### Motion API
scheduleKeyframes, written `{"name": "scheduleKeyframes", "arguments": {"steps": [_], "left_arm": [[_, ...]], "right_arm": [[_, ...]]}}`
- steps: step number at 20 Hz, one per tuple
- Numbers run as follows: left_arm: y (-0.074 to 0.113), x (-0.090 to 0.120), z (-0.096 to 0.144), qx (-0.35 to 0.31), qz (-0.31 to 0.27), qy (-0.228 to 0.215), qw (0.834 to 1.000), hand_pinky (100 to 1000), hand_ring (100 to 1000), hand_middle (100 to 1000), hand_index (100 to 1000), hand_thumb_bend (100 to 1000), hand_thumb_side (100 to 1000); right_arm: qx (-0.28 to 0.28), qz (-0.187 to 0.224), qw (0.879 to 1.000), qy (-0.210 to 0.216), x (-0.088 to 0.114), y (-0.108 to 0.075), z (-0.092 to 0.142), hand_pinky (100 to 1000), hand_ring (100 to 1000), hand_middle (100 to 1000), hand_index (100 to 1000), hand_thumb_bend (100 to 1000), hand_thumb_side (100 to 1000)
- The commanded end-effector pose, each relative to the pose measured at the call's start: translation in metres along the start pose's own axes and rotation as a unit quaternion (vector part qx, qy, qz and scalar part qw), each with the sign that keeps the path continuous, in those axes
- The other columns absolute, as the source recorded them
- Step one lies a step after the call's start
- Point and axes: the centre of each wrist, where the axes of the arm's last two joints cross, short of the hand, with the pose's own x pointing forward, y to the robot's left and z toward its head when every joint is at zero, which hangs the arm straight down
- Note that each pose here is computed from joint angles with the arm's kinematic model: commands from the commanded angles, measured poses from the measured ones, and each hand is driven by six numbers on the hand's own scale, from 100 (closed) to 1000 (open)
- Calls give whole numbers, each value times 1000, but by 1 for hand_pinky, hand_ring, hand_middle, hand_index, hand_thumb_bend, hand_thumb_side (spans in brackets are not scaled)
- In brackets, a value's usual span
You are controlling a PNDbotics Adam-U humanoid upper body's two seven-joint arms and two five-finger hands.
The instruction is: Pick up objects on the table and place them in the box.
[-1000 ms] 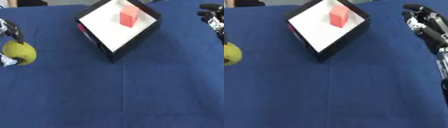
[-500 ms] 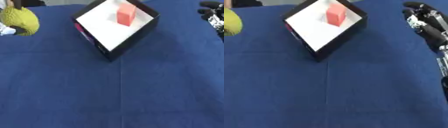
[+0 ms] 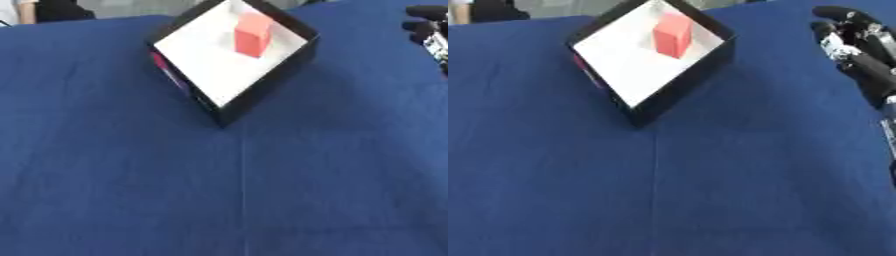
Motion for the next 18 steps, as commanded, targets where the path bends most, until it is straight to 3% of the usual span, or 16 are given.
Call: {"name": "scheduleKeyframes", "arguments": {"steps": [1,4,10,13,18], "left_arm": [[8,0,-17,17,-9,-6,1000,715,648,602,524,410,100],[8,1,-33,27,-11,-15,999,705,637,596,515,388,100],[-1,7,-66,37,-38,-23,998,709,643,600,517,457,100],[-16,9,-82,30,-61,-16,998,711,644,600,519,481,100],[-49,11,-102,31,-67,-9,997,703,641,598,514,420,100]], "right_arm": [[6,6,1000,-16,11,-1,-6,1000,935,927,858,100,470],[12,5,1000,-20,13,1,-10,1000,935,927,858,100,470],[26,-2,999,-37,21,9,-19,1000,935,928,858,100,470],[32,-7,999,-43,24,14,-23,1000,936,928,858,100,470],[40,-16,998,-48,26,20,-27,1000,936,929,858,100,470]]}}
